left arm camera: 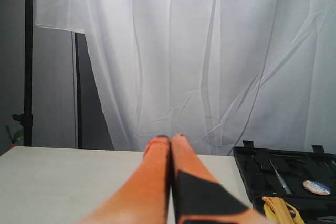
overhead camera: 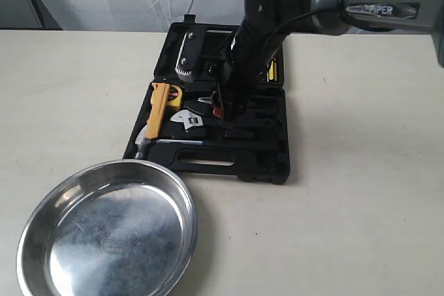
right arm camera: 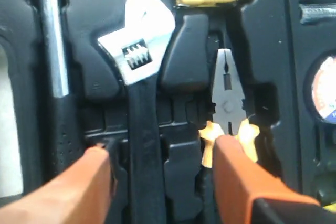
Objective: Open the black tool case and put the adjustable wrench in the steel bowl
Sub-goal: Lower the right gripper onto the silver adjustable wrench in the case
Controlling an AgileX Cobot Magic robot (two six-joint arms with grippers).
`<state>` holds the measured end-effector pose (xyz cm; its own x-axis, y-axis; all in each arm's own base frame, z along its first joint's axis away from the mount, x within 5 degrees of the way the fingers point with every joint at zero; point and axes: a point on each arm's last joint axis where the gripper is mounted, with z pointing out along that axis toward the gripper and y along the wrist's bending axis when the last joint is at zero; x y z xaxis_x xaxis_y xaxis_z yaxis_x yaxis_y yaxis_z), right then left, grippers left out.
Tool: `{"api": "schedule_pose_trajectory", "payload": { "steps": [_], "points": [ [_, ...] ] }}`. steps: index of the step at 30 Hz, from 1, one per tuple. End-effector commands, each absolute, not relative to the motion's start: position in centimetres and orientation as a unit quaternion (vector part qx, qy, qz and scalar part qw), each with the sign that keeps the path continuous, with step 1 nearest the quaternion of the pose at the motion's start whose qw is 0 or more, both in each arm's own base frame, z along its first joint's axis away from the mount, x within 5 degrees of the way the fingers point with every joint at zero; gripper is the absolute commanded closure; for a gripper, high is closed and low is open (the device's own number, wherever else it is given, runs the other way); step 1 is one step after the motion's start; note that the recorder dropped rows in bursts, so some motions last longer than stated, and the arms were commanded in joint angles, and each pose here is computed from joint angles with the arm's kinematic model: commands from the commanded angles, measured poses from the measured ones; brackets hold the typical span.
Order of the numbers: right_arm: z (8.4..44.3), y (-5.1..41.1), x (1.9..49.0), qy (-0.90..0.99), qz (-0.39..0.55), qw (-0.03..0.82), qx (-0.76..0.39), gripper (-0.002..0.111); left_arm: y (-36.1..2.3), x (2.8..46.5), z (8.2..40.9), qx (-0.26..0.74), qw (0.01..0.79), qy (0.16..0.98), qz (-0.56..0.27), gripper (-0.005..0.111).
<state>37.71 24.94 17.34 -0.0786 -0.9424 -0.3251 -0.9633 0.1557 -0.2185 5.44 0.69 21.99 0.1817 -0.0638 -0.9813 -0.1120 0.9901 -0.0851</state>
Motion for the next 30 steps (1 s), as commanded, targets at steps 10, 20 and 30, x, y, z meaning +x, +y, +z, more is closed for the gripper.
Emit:
{"api": "schedule_pose_trajectory", "payload": {
  "steps": [10, 20, 30],
  "points": [
    [13.6, 26.8, 38.0, 0.703, -0.026, 0.204, -0.681, 0.057, 0.7, 5.5, 22.1, -0.066, 0.767, 0.638, 0.016, 0.106],
    [10.6, 26.9, 37.7, 0.707, -0.020, 0.168, -0.687, 0.057, 0.7, 5.5, 22.1, -0.066, 0.767, 0.638, 0.016, 0.106],
    [10.7, 27.0, 37.7, 0.712, -0.018, 0.170, -0.681, 0.108, 0.7, 5.5, 22.1, -0.066, 0.767, 0.638, 0.016, 0.106]
  ]
}}
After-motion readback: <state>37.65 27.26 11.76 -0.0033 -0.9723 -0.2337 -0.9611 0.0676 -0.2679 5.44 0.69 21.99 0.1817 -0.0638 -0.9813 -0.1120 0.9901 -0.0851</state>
